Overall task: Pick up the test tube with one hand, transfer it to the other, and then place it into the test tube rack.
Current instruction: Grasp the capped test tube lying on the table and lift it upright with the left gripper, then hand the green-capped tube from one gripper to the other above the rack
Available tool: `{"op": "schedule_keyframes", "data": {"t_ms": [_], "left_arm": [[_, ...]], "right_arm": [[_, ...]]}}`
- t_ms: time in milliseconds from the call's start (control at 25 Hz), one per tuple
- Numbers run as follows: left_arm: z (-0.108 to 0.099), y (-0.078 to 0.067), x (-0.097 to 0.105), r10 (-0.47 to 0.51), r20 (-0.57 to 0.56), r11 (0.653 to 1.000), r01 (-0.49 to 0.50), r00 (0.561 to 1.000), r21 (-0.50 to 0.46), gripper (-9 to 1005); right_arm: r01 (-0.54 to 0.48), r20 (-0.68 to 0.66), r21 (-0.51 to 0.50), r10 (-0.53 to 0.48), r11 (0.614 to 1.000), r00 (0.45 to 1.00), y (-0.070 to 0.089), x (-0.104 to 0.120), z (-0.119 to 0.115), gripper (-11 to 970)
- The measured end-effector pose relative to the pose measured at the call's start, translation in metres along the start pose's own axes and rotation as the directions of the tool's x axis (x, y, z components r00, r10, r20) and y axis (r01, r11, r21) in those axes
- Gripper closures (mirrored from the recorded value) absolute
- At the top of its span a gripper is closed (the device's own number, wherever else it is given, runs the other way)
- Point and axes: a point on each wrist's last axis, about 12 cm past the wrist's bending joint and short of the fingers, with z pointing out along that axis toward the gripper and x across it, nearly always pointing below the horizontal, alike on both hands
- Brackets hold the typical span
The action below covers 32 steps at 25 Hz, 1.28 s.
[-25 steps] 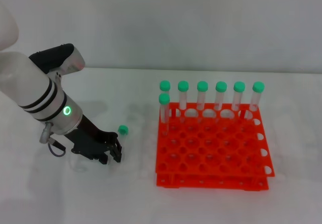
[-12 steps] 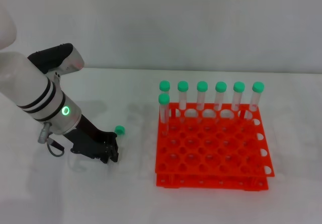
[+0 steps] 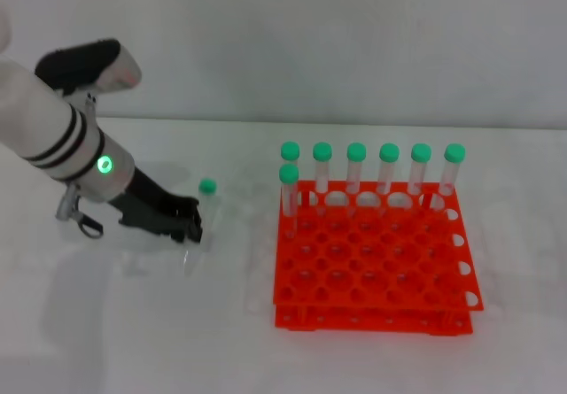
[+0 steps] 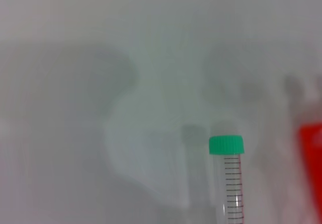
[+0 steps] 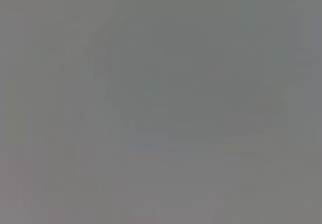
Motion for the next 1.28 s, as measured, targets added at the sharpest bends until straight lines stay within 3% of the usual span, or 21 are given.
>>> {"op": "schedule_keyframes", "data": {"t_ms": [280, 440, 600, 760, 880, 1040, 1080, 1200, 1280], "left_arm": [[-0.014, -0.004, -0.015, 0.101, 0.207, 0.993, -0.112, 0.973, 0.039, 804], [-0.01, -0.003, -0.017, 0.153, 0.336, 0.984, -0.176, 0.929, 0.037, 801], [-0.008, 0.004, -0.014, 0.197, 0.488, 0.967, -0.251, 0.85, 0.047, 798], [-0.01, 0.014, -0.006, 0.239, 0.626, 0.942, -0.333, 0.742, 0.035, 795], [-0.013, 0.02, 0.006, 0.292, 0.72, 0.906, -0.424, 0.629, 0.003, 792], [-0.016, 0.022, 0.031, 0.353, 0.815, 0.826, -0.562, 0.46, -0.041, 789], [-0.018, 0.024, 0.043, 0.355, 0.851, 0.795, -0.604, 0.386, -0.058, 788], [-0.022, 0.025, 0.068, 0.341, 0.905, 0.726, -0.682, 0.253, -0.083, 786], [-0.024, 0.025, 0.081, 0.327, 0.917, 0.682, -0.728, 0.227, -0.063, 784]], "right_arm": [[-0.005, 0.003, 0.003, 0.005, 1.0, 1.0, -0.001, 0.0, -0.002, 89], [-0.008, 0.008, 0.003, 0.008, 1.0, 1.0, -0.001, 0.0, -0.002, 89], [-0.013, 0.01, 0.005, 0.013, 1.0, 1.0, 0.0, 0.0, -0.002, 89], [-0.024, 0.014, 0.025, 0.024, 0.999, 1.0, -0.002, -0.001, -0.002, 89], [-0.029, 0.012, 0.03, 0.028, 0.999, 1.0, -0.003, 0.0, -0.002, 90], [-0.062, 0.014, 0.017, 0.062, 0.998, 0.998, 0.0, 0.002, -0.007, 92], [-0.062, 0.014, 0.017, 0.062, 0.998, 0.998, 0.0, 0.002, -0.007, 93], [-0.138, 0.025, -0.055, 0.139, 0.989, 0.99, 0.006, 0.0, -0.01, 97], [-0.185, 0.023, -0.125, 0.189, 0.975, 0.982, 0.012, -0.002, -0.01, 99]]}}
